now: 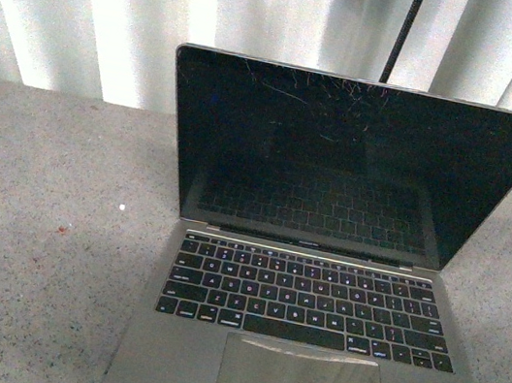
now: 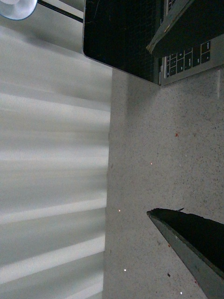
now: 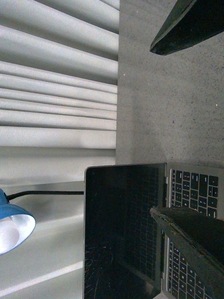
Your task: Close laptop
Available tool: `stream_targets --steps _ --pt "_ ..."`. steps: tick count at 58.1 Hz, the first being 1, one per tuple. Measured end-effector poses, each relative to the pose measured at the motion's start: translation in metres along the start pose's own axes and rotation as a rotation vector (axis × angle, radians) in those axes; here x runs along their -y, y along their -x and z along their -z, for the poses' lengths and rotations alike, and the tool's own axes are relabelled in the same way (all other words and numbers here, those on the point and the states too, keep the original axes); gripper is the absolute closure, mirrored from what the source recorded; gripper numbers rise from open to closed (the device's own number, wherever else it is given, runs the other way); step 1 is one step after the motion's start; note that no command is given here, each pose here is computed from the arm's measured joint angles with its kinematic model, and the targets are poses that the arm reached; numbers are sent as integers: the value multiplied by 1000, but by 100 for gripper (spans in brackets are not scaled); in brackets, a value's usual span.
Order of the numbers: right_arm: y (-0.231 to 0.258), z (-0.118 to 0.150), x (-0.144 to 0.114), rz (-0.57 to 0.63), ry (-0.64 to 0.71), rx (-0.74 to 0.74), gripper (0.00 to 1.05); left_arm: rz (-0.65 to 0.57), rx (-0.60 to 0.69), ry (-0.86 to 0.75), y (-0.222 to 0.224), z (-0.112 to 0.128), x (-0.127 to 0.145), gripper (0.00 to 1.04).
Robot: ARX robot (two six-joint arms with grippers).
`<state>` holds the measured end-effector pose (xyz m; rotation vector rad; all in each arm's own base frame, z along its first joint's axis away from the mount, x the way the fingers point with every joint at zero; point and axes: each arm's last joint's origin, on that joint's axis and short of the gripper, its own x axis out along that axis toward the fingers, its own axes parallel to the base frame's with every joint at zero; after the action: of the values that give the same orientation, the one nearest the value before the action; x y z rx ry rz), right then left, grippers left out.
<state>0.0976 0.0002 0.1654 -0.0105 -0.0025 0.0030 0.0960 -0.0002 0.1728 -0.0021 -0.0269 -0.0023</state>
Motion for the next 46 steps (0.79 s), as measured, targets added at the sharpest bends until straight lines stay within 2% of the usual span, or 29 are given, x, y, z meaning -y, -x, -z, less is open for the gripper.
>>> stream_targets --steps 46 --pt "0 0 0 0 0 0 7 0 0 0 0 0 0 7"
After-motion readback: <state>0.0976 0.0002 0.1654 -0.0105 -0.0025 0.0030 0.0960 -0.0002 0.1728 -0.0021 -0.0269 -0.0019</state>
